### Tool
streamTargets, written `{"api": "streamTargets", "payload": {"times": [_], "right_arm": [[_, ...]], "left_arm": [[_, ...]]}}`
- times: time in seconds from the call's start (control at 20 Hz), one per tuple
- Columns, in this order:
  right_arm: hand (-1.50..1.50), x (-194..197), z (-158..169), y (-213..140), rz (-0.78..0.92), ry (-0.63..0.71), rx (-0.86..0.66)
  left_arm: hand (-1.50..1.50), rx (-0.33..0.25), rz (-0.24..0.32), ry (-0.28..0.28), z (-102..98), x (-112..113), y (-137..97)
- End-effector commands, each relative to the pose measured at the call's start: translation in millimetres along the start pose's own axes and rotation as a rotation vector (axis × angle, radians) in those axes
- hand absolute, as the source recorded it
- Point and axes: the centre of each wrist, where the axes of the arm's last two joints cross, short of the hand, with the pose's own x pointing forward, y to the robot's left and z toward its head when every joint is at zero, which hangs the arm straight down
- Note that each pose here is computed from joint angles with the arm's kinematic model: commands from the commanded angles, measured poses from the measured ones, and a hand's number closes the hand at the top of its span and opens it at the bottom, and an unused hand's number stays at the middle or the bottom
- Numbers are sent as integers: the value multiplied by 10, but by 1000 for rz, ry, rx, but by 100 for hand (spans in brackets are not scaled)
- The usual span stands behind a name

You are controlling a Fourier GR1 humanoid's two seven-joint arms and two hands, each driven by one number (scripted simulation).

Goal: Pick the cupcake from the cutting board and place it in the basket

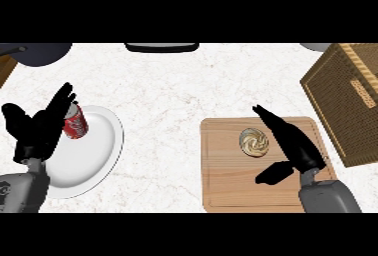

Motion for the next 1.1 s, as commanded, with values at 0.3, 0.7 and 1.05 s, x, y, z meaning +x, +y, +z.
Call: {"api": "streamTargets", "payload": {"times": [0.3, 0.7, 1.05], "right_arm": [[150, 36, -253, 235, 185, -4, 94], [150, 83, -286, 314, 171, -19, 71], [150, 418, -721, 276, 80, 253, -78]], "left_arm": [[0, 4, 0, 11, -72, 19, 47], [0, -4, -3, 13, 87, -19, 66], [0, -15, 0, 9, -38, 32, -2]]}}
